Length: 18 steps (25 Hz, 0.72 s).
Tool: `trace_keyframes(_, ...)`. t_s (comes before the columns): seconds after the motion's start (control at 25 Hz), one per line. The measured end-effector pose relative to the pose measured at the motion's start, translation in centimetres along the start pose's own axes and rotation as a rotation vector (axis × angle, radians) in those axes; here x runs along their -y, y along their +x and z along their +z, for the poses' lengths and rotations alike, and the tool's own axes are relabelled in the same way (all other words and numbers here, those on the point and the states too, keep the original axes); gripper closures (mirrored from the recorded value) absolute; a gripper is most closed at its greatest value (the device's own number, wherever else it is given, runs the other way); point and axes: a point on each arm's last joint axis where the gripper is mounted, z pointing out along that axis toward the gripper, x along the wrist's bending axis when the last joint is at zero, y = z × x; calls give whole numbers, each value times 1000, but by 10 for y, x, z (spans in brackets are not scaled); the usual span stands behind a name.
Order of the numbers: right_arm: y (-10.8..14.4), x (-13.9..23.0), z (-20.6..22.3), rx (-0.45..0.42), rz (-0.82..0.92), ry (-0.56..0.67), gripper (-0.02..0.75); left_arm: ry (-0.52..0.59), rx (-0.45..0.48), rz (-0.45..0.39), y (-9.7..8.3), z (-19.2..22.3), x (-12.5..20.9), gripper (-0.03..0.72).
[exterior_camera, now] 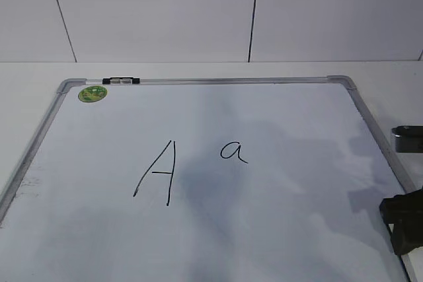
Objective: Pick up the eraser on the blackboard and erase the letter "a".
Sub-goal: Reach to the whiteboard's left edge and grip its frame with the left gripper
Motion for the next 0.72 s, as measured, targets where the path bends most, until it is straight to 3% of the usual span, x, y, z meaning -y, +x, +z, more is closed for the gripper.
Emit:
trace_keyframes(0.28,1,-3,-8,1,9,30,183,0,-1,-1,0,0,0,454)
trace_keyframes(0.72,-1,-22,-53,29,0,-20,184,0,-1,-1,0,0,0,454)
